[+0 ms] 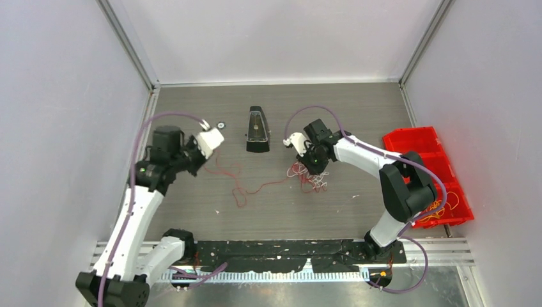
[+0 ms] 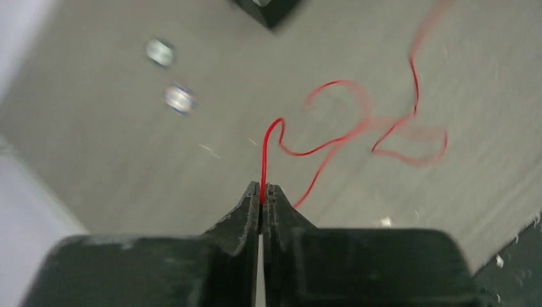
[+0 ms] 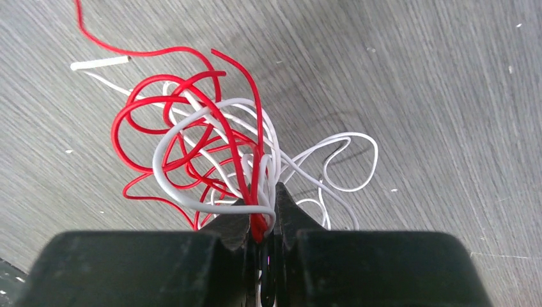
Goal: Untangle the cables
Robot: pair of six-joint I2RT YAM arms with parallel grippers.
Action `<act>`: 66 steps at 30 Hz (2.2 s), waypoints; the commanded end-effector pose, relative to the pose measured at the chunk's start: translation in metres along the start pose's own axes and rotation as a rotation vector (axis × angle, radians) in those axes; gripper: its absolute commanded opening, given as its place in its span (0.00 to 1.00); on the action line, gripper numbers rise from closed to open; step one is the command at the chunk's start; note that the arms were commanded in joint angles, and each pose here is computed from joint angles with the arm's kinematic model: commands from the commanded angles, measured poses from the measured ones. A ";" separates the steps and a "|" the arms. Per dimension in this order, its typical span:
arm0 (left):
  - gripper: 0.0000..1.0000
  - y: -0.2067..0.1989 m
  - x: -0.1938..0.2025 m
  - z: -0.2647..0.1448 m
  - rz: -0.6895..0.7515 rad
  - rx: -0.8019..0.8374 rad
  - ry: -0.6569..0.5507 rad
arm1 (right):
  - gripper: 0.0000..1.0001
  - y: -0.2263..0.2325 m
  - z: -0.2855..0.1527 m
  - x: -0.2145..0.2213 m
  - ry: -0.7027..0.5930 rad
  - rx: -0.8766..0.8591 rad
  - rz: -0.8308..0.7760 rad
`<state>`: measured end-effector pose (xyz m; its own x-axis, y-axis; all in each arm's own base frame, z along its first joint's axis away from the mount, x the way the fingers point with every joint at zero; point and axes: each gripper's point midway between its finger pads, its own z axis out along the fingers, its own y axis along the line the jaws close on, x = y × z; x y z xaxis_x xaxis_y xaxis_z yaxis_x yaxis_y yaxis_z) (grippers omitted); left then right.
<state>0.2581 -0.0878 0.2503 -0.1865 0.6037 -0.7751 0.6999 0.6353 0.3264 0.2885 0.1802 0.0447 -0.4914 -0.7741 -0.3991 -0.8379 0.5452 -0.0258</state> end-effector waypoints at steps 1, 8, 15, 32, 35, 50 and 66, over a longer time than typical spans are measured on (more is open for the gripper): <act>0.21 -0.030 0.039 0.020 0.095 0.128 0.035 | 0.05 0.007 -0.021 -0.024 -0.095 -0.026 -0.011; 0.96 -0.074 0.011 0.040 -0.065 0.388 -0.136 | 0.05 0.020 -0.055 -0.046 -0.211 -0.068 -0.006; 1.00 -0.115 -0.038 0.065 0.002 0.461 -0.368 | 0.05 0.039 -0.098 -0.067 -0.320 -0.138 -0.011; 0.91 -0.158 -0.093 0.117 0.262 0.537 -0.531 | 0.05 0.082 -0.170 -0.085 -0.480 -0.301 -0.075; 0.89 -0.168 -0.099 0.128 0.270 0.560 -0.521 | 0.05 0.085 -0.174 -0.088 -0.493 -0.318 -0.079; 0.00 -0.177 -0.075 0.137 0.258 0.572 -0.443 | 0.05 0.071 -0.182 -0.081 -0.512 -0.283 -0.038; 0.00 -0.051 0.000 0.054 0.070 0.213 -0.308 | 0.05 -0.031 -0.110 0.005 -0.193 -0.019 0.062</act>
<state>0.2737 -0.1605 0.2096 0.0809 0.4299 -0.8992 0.8291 0.4717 0.3001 0.2736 0.1327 0.1496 -0.5080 -0.6340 -0.5831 -0.8143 0.5742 0.0851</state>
